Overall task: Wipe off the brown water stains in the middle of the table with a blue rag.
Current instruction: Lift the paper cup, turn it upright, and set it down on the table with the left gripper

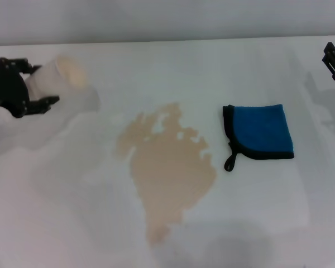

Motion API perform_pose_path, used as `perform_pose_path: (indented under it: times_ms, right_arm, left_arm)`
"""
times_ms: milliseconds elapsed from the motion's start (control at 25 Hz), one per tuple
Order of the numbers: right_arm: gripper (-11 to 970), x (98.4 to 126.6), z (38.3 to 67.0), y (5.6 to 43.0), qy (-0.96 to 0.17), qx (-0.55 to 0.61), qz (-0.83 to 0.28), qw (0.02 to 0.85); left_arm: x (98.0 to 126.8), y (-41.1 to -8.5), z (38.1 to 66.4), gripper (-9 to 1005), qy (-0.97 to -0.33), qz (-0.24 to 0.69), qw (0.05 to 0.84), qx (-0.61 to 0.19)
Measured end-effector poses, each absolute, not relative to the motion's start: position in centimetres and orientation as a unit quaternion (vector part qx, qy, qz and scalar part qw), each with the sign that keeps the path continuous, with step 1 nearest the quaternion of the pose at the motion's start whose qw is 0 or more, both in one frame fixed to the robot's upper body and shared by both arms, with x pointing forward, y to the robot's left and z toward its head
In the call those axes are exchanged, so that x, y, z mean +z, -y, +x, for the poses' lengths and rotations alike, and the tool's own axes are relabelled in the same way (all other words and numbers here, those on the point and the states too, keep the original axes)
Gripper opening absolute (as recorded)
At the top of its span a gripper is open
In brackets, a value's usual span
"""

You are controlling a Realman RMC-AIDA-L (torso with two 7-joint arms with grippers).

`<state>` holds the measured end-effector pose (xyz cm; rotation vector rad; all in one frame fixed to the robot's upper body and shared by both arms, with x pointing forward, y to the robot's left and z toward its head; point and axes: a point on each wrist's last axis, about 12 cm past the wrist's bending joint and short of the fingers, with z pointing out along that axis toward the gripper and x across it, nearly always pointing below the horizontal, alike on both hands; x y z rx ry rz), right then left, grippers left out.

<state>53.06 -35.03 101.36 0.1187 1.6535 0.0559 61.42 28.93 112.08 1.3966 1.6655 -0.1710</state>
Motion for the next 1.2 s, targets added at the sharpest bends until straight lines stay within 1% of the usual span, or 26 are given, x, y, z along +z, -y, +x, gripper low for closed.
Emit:
perform_pose_path:
  times_ms: [200,400,560,600,680,720,880,1200]
  right_arm:
    - [791,101.4,53.1,35.1,-0.734,0.025,0.052,0.676]
    - [791,101.6,53.3,35.3,-0.732,0.021,0.05,0.679]
    - [791,101.8,53.4,35.4,-0.731,0.019,0.049,0.681]
    - [791,101.8,53.5,35.5,-0.73,0.019,0.049,0.681]
    - [791,101.9,53.5,35.5,-0.729,0.019,0.048,0.682]
    - [791,101.9,53.5,35.5,-0.729,0.019,0.048,0.682]
    - [790,102.0,53.6,35.5,-0.728,0.018,0.048,0.683]
    - [790,102.1,53.7,35.6,-0.727,0.017,0.047,0.685]
  left_arm:
    - [110.6,-28.9,59.6,683,-0.686,0.493,0.523,-0.114]
    - [107.8,-28.6,57.6,682,-0.689,0.384,0.589,-0.175]
    - [105.8,-28.9,56.1,682,-0.693,0.32,0.62,-0.182]
    - [105.1,-29.0,55.4,682,-0.697,0.286,0.631,-0.184]
    - [104.8,-29.1,55.1,682,-0.699,0.274,0.634,-0.186]
    - [104.1,-29.1,54.6,682,-0.704,0.24,0.641,-0.189]
    - [102.7,-29.1,53.4,682,-0.718,0.171,0.647,-0.192]
    - [100.4,-29.0,52.1,684,-0.75,0.108,0.631,-0.164]
